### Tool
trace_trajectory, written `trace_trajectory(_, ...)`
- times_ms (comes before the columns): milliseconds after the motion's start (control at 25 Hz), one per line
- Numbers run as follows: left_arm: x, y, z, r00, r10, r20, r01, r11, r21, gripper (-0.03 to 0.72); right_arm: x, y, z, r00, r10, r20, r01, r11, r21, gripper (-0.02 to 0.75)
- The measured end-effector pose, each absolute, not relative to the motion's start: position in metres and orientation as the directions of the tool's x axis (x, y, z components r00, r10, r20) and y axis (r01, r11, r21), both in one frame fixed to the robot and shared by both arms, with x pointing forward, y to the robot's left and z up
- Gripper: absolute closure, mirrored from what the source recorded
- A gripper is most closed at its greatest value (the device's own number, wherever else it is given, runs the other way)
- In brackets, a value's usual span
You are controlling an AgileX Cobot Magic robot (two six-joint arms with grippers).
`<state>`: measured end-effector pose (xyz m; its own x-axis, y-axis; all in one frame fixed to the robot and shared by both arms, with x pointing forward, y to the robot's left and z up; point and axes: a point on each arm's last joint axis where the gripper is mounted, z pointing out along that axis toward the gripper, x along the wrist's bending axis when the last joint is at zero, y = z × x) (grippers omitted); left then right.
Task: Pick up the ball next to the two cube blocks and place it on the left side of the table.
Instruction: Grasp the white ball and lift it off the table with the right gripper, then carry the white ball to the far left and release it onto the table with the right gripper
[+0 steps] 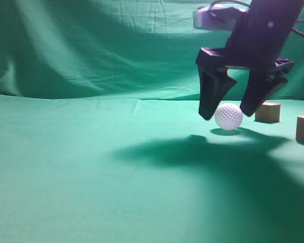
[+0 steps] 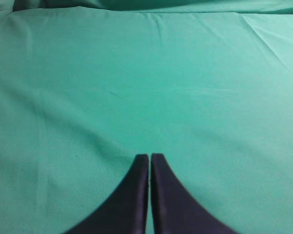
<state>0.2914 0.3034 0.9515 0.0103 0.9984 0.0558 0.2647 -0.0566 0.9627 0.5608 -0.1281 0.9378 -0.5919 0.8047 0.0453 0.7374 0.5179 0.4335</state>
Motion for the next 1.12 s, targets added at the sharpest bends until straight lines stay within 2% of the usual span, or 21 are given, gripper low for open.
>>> trace_trajectory(40, 0.291, 0.303, 0.952, 0.01, 0.998, 0.056, 0.265, -0.057, 0.963, 0.688, 0.561, -0.128, 0.934, -0.591, 0.806, 0.044, 0.74, 0.519, 0.429, 0.168)
trace_trajectory(160, 0.291, 0.303, 0.952, 0.01, 0.998, 0.056, 0.265, -0.057, 0.963, 0.688, 0.564, -0.127, 0.926, -0.589, 0.807, 0.039, 0.741, 0.521, 0.425, 0.17)
trace_trajectory(240, 0.291, 0.303, 0.952, 0.01, 0.998, 0.056, 0.265, -0.057, 0.963, 0.688, 0.565, -0.127, 0.925, -0.588, 0.808, 0.036, 0.739, 0.519, 0.43, 0.269)
trace_trajectory(320, 0.291, 0.303, 0.952, 0.01, 0.998, 0.056, 0.265, -0.057, 0.963, 0.688, 0.566, -0.127, 0.926, -0.588, 0.808, 0.035, 0.737, 0.517, 0.435, 0.41)
trace_trajectory(360, 0.291, 0.303, 0.952, 0.01, 0.998, 0.056, 0.265, -0.057, 0.963, 0.688, 0.567, -0.126, 0.928, -0.589, 0.808, 0.035, 0.735, 0.517, 0.44, 0.435)
trace_trajectory(480, 0.291, 0.303, 0.952, 0.01, 0.998, 0.056, 0.265, -0.057, 0.963, 0.688, 0.575, -0.121, 0.941, -0.597, 0.802, 0.036, 0.723, 0.517, 0.458, 0.429)
trace_trajectory(600, 0.291, 0.303, 0.952, 0.01, 0.998, 0.056, 0.265, -0.057, 0.963, 0.688, 0.588, -0.107, 0.968, -0.607, 0.793, 0.049, 0.695, 0.5, 0.516, 0.429)
trace_trajectory(720, 0.291, 0.303, 0.952, 0.01, 0.998, 0.056, 0.265, -0.057, 0.963, 0.688, 0.597, -0.078, 1.001, -0.624, 0.776, 0.095, 0.649, 0.446, 0.617, 0.429)
trace_trajectory(840, 0.291, 0.303, 0.952, 0.01, 0.998, 0.056, 0.265, -0.057, 0.963, 0.688, 0.596, -0.034, 1.016, -0.667, 0.732, 0.136, 0.595, 0.415, 0.688, 0.429)
trace_trajectory(1120, 0.291, 0.303, 0.952, 0.01, 0.998, 0.056, 0.265, -0.057, 0.963, 0.688, 0.592, 0.085, 0.983, -0.803, 0.582, 0.129, 0.467, 0.479, 0.743, 0.429)
